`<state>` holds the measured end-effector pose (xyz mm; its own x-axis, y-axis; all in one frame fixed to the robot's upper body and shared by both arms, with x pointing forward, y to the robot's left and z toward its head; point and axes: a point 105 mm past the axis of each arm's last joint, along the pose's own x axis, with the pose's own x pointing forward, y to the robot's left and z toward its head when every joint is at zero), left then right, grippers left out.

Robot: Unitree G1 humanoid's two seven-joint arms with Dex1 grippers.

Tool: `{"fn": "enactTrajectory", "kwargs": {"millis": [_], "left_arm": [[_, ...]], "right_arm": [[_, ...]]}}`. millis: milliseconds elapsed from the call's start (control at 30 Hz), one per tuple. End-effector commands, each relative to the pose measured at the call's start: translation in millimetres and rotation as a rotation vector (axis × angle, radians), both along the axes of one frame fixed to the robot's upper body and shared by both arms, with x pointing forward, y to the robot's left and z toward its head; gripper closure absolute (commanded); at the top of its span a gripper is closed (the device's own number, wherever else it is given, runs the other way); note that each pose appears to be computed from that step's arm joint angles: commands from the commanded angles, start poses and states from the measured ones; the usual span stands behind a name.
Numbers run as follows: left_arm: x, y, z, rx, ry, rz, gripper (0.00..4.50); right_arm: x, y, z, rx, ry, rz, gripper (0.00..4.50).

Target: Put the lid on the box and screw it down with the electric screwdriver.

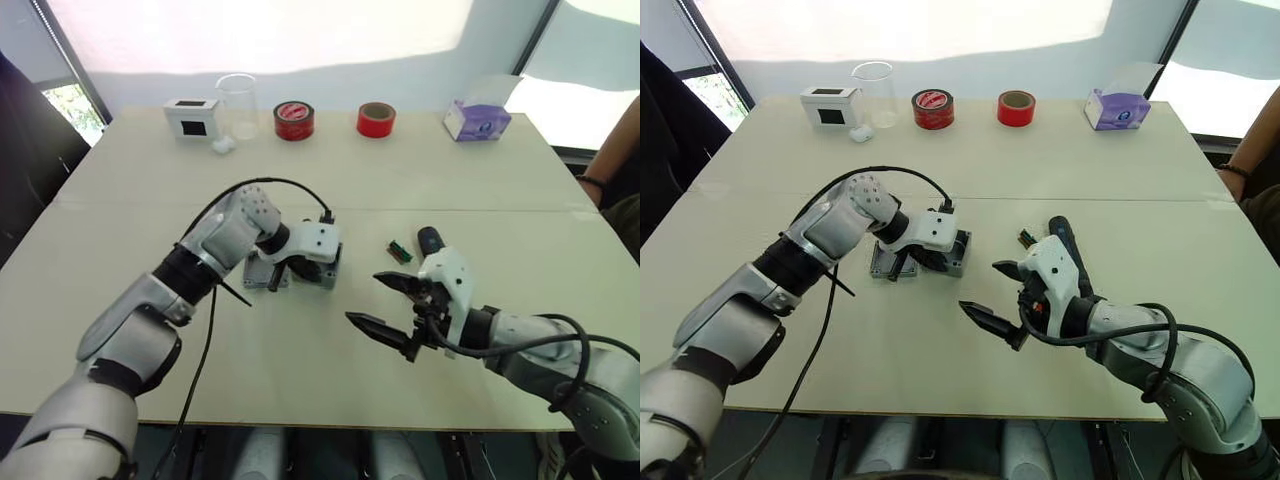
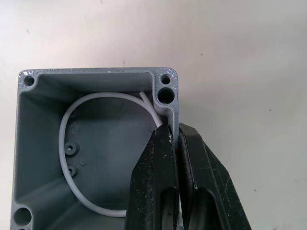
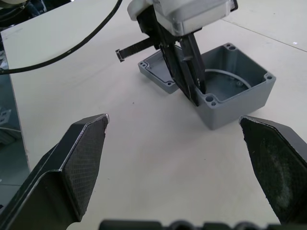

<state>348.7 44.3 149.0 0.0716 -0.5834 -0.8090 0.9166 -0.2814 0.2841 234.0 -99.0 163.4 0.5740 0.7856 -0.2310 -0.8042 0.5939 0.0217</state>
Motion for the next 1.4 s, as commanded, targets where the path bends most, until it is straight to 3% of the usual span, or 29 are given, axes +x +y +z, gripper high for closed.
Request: {"fn": "enactTrajectory", "kwargs": {"millis": [33, 167, 233, 300, 633, 767, 900, 933, 1100, 1200, 1333, 1400], "left_arm": [[-14.0, -9.4, 34.1, -0.044, -0.029, -0.22, 4.46], [-27.1, -3.5, 20.9, 0.018, 0.02, -0.396, 4.46], [-30.6, -10.4, 20.6, -0.035, 0.041, -0.444, 4.46], [-28.3, -18.5, 19.0, -0.054, 0.048, -0.465, 4.46], [-17.6, -26.0, 0.8, 0.083, 0.009, -0.558, 4.46], [-15.4, -23.5, -3.6, 0.115, 0.0, -0.572, 3.48], [-11.4, -23.1, 3.6, 0.096, -0.016, -0.55, 1.95], [-10.6, -22.9, 11.8, 0.067, -0.026, -0.539, 1.95], [-13.8, -7.9, 77.6, -0.14, -0.023, -0.403, 1.95], [-1.3, 22.0, 109.6, -0.225, 0.031, -0.096, 1.95], [22.3, 60.0, 108.3, -0.271, 0.034, 0.407, 1.95], [29.0, 72.8, 102.9, -0.254, 0.019, 0.586, 1.95]], "right_arm": [[-5.3, -6.0, 2.5, -0.011, 0.01, 0.02, 0.0], [-12.1, -10.0, -1.0, -0.035, 0.041, 0.037, 0.0], [-14.5, -11.0, -0.8, -0.034, 0.045, 0.033, 0.0], [-16.2, -13.9, -2.5, -0.045, 0.045, 0.011, 0.0], [-25.6, -16.6, -7.1, -0.043, 0.057, -0.048, 0.0], [-25.4, -15.9, -7.3, -0.041, 0.056, -0.053, 0.0], [-24.2, -16.3, -6.5, -0.043, 0.053, -0.053, 0.0], [-23.6, -16.6, -5.9, -0.046, 0.051, -0.048, 0.0], [-18.5, -15.4, 16.6, -0.007, 0.008, 0.015, 0.0], [-14.4, -7.8, 40.5, 0.044, -0.044, 0.092, 0.0], [-10.1, 7.6, 50.5, 0.013, -0.091, 0.183, 0.0], [-8.9, 12.3, 50.7, -0.007, -0.101, 0.209, 0.0]]}}
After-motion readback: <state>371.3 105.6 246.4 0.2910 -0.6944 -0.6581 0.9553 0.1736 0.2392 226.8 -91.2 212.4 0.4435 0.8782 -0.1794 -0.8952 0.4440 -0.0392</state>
